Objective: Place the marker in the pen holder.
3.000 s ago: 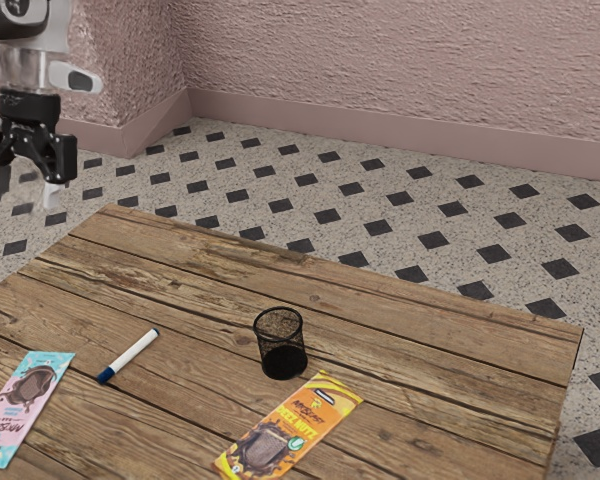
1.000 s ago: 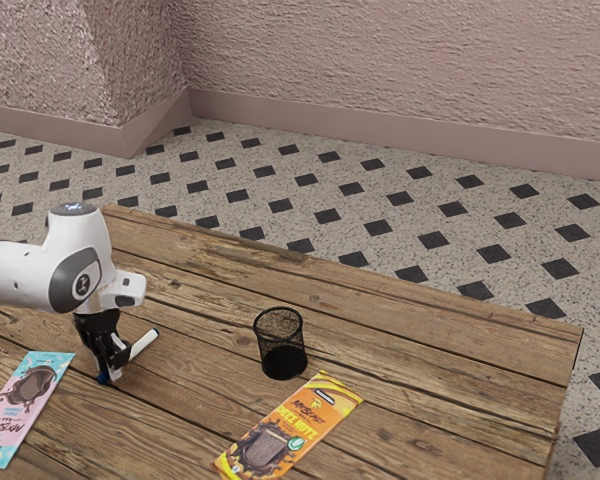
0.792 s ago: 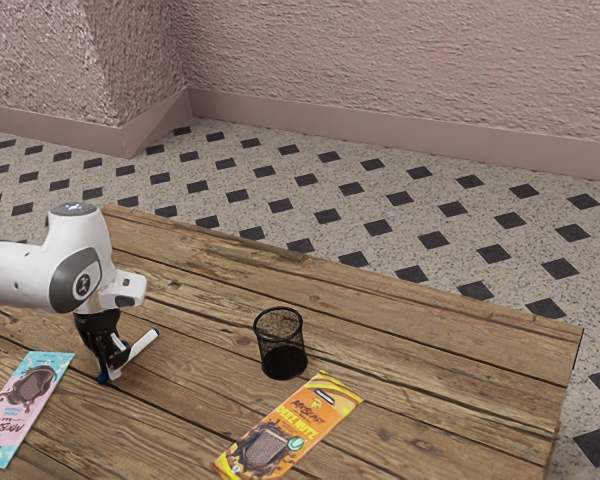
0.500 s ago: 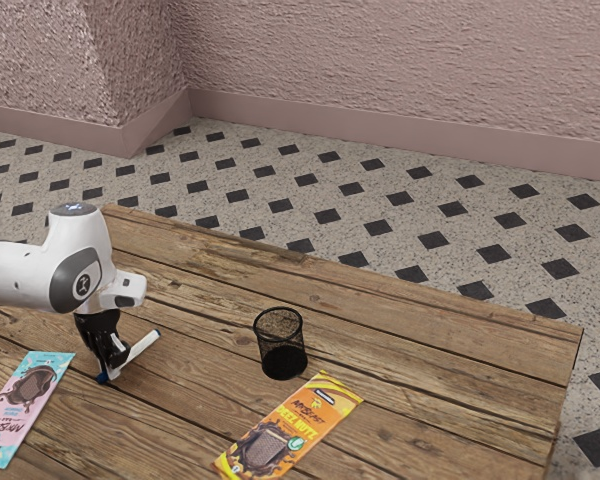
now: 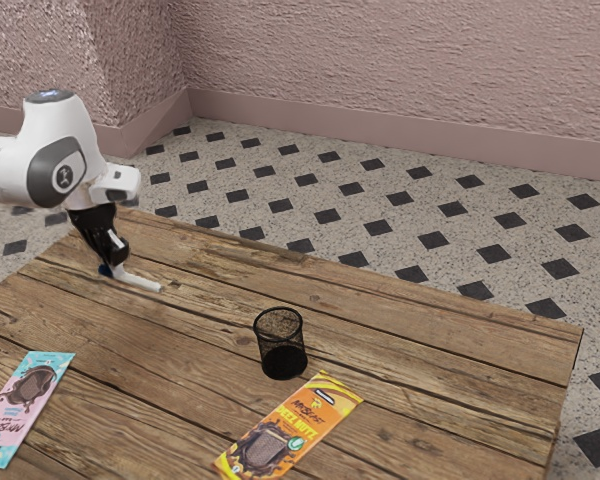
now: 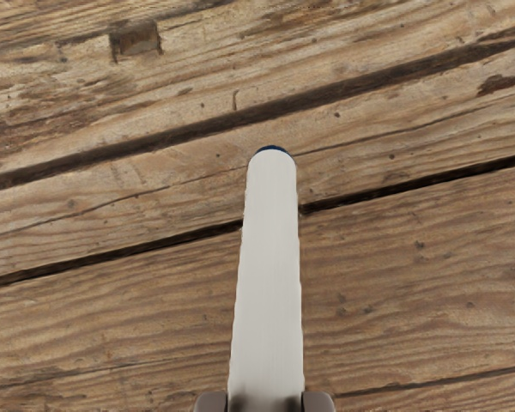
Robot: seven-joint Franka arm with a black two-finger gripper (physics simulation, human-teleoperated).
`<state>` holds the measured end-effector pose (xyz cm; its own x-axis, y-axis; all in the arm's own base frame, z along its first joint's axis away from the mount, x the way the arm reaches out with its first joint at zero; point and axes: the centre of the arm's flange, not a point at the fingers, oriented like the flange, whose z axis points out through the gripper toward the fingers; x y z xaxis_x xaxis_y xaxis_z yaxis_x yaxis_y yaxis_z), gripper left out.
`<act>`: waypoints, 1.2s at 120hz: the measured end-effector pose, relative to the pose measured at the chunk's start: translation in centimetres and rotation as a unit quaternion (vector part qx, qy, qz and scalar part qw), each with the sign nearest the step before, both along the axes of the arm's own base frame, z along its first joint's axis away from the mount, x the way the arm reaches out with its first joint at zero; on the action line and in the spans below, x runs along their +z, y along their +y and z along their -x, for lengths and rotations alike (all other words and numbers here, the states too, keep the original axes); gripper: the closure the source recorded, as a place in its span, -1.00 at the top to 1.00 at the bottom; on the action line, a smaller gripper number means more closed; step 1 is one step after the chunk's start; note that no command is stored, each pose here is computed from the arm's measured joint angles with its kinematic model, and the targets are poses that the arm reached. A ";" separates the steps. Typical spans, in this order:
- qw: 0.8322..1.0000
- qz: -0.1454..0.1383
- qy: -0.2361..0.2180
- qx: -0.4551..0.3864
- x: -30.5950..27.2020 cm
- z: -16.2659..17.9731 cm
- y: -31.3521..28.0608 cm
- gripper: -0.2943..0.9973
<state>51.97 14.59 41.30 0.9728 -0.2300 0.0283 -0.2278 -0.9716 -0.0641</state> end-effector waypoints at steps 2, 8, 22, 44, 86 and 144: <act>1.000 -0.002 0.003 -0.001 0.4 -0.1 -0.1 -0.55; 1.000 -0.007 0.011 -0.004 1.3 -0.5 -0.4 -0.55; 1.000 -0.013 0.023 -0.013 2.8 -1.2 -1.7 -0.55; 0.999 -0.018 0.025 -0.030 5.3 -2.7 -5.0 -0.54; 0.993 -0.018 0.031 -0.115 5.6 -4.8 -18.5 -0.53; 0.986 -0.019 0.017 -0.163 7.1 -4.2 -28.3 -0.54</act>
